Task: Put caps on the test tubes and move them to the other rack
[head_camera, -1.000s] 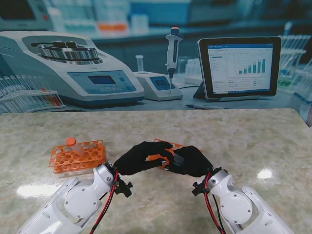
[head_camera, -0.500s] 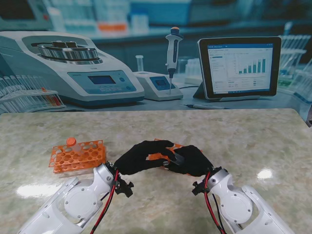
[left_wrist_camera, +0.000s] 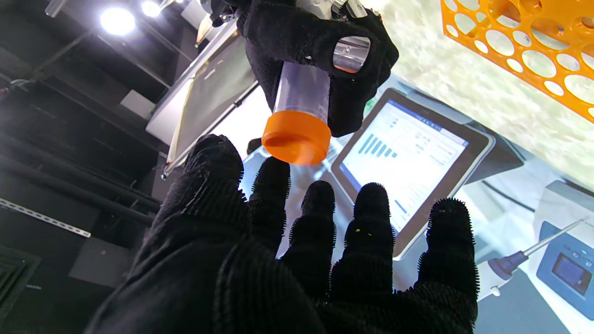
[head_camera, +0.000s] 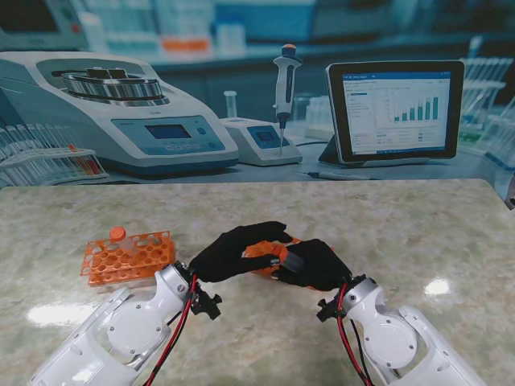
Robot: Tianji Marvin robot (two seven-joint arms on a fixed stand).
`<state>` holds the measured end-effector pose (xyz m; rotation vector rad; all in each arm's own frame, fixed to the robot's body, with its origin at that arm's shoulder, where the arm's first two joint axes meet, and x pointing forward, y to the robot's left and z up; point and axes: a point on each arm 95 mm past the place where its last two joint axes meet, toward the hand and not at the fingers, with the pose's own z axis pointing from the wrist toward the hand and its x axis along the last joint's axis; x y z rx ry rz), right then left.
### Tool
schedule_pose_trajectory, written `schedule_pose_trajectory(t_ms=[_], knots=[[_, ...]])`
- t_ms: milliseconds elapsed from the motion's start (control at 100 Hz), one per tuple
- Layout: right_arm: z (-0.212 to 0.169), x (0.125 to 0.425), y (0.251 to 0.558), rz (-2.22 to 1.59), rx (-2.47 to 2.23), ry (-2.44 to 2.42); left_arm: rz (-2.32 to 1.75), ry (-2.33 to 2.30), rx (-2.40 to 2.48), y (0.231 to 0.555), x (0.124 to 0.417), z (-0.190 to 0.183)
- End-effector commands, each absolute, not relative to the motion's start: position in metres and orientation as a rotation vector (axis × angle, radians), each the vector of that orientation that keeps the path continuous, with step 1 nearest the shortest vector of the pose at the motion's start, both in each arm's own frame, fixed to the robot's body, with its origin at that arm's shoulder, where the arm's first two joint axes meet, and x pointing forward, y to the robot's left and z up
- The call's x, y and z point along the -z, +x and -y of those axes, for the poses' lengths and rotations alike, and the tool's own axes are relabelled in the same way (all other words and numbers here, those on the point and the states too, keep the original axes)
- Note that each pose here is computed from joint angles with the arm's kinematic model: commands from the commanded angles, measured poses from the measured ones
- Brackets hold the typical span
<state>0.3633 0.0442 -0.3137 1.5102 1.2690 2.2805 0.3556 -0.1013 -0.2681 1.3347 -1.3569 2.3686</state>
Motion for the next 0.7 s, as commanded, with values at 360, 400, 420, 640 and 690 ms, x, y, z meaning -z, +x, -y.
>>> schedule_pose_trajectory(t_ms=[360,400,420,640,690], knots=[[-0.0462,0.3153,0.3615,-1.268,-2.282,1.522,1.416,1.353,-2.378,0.3618,0.2737,0.1003],[-0.0462,0.3153,0.3616,-1.268,-2.282,1.522,1.421,1.350,-2.382,0.3619,0.2742,0.1004],[-0.0462,0.3153,0.3616,-1.268,-2.282,1.522,1.423,1.349,-2.384,0.3619,0.2743,0.1006],[-0.0461,0.3154,0.3617,-1.268,-2.281,1.522,1.429,1.349,-2.390,0.3619,0.2767,0.1034],[-0.0461,0.3155,0.3617,-1.268,-2.281,1.522,1.431,1.350,-2.389,0.3621,0.2774,0.1043]])
